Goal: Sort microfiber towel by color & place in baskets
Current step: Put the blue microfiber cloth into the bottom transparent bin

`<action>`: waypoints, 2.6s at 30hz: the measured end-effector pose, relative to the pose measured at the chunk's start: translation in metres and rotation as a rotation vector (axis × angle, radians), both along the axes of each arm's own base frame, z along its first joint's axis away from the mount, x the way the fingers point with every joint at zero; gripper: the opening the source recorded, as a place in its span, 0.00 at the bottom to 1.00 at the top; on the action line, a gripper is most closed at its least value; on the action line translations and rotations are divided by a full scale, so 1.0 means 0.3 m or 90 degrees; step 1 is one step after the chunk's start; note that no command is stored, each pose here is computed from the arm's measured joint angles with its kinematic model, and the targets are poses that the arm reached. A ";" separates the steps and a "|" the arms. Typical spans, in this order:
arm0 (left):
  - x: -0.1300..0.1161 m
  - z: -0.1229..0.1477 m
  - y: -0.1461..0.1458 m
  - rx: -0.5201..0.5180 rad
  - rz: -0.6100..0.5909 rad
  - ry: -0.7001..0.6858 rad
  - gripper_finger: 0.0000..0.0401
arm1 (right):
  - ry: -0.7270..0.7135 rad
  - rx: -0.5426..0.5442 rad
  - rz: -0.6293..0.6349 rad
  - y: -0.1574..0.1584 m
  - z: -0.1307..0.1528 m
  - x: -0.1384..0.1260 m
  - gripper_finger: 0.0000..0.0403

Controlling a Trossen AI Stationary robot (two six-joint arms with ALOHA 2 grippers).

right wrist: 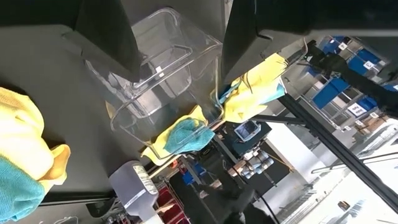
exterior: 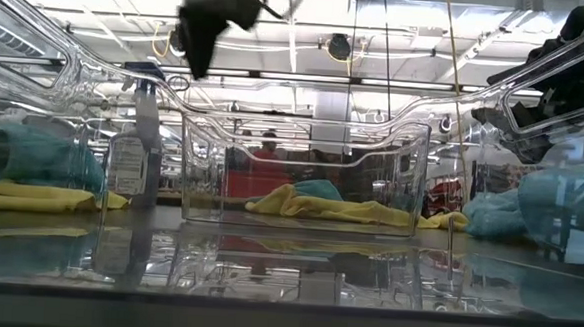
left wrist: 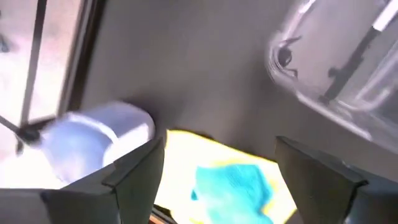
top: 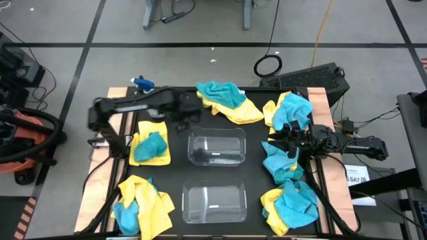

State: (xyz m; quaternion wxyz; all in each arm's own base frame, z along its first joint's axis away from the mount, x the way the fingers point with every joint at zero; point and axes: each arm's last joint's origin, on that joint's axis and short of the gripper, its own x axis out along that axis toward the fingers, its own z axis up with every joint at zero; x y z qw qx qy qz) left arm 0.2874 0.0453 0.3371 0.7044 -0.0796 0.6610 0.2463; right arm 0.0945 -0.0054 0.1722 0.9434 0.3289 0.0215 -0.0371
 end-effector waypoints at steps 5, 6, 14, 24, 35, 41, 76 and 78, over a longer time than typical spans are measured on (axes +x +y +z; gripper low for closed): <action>-0.130 -0.041 -0.136 -0.002 0.039 -0.001 0.77 | 0.000 0.000 0.000 0.000 0.000 0.000 0.53; -0.150 -0.059 -0.157 -0.001 0.050 0.005 0.77 | 0.000 0.000 0.000 0.000 0.000 0.000 0.53; -0.250 -0.222 -0.273 0.019 0.090 0.059 0.77 | 0.001 0.000 0.000 0.000 0.000 0.000 0.53; -0.320 -0.412 -0.310 0.031 0.134 0.114 0.77 | 0.001 0.000 0.000 0.000 0.000 0.000 0.53; -0.361 -0.542 -0.296 0.027 0.139 0.118 0.51 | 0.001 0.000 0.000 0.000 0.000 0.000 0.53; -0.358 -0.524 -0.301 0.005 0.124 0.136 0.05 | 0.001 0.000 0.000 0.000 0.000 0.000 0.53; -0.150 0.249 -0.636 0.013 -0.414 -0.562 0.02 | 0.003 0.000 0.000 0.000 -0.001 0.001 0.53; -0.122 0.238 -0.671 -0.002 -0.453 -0.575 0.02 | 0.003 0.000 0.000 0.000 -0.001 0.001 0.53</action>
